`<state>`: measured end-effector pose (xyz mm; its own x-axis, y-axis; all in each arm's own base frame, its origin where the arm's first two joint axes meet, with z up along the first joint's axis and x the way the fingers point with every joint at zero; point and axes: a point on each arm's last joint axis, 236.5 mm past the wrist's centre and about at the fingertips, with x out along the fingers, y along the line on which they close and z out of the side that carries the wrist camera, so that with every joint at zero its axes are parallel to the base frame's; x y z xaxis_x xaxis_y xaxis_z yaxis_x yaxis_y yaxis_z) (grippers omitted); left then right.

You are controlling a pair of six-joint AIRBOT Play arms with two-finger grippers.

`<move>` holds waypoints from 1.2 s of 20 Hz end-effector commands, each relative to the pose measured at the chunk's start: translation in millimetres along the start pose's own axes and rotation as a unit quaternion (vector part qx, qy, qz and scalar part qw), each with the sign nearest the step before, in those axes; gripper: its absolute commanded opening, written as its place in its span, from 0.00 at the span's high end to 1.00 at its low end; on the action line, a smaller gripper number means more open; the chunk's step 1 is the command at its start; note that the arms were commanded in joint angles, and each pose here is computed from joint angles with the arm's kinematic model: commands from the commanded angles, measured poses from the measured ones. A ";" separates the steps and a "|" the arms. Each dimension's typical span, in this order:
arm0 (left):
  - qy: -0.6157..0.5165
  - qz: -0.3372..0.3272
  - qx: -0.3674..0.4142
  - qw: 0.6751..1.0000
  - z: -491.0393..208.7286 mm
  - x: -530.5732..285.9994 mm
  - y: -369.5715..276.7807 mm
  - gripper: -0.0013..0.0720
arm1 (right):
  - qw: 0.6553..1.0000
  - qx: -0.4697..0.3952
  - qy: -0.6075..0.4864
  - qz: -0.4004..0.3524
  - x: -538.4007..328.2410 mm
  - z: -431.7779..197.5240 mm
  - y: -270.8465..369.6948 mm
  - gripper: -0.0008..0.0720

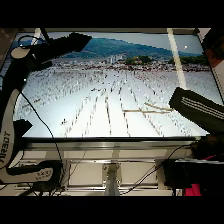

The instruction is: Fold the clothes and pants, and hang the long-sleeved shirts on hangers.

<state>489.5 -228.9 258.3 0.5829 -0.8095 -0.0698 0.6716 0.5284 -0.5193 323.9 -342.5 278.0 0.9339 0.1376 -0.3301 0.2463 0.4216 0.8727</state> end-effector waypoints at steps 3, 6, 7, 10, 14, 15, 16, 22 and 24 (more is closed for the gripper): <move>0.040 0.092 0.082 0.992 6.7 -36.9 6.6 0.97 | 0.946 -0.143 0.134 0.259 61.8 -129.4 222.2 0.98; 0.042 0.182 0.101 0.977 30.1 -93.8 2.7 0.97 | 0.906 -0.189 0.202 0.320 82.9 -217.6 292.2 0.98; 0.034 0.203 0.111 0.972 40.0 -114.3 -5.2 0.97 | 0.895 -0.193 0.220 0.337 85.8 -243.0 310.6 0.98; 0.005 0.218 0.133 0.967 61.7 -161.4 -46.3 0.97 | 0.863 -0.196 0.273 0.377 87.8 -305.1 345.3 0.98; -0.028 0.222 0.138 0.965 71.9 -201.2 -95.1 0.97 | 0.831 -0.209 0.335 0.393 84.9 -368.8 361.9 0.98; -0.028 0.221 0.141 0.965 70.3 -206.0 -103.1 0.97 | 0.825 -0.211 0.345 0.396 83.1 -379.1 364.8 0.98; -0.027 0.219 0.145 0.964 68.6 -209.5 -110.1 0.97 | 0.819 -0.212 0.353 0.400 81.1 -387.9 367.2 0.98; -0.042 0.214 0.164 0.962 70.6 -220.6 -134.2 0.97 | 0.806 -0.216 0.373 0.405 76.3 -407.9 370.9 0.98; -0.042 0.214 0.164 0.962 70.7 -220.8 -134.4 0.97 | 0.807 -0.216 0.372 0.404 76.9 -406.7 370.5 0.98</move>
<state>308.8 -103.0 401.2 0.8625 -0.4848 -0.1453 0.4619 0.8713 -0.1655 383.7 184.3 429.9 0.3006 0.9535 0.0212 -0.6265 0.1807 0.7582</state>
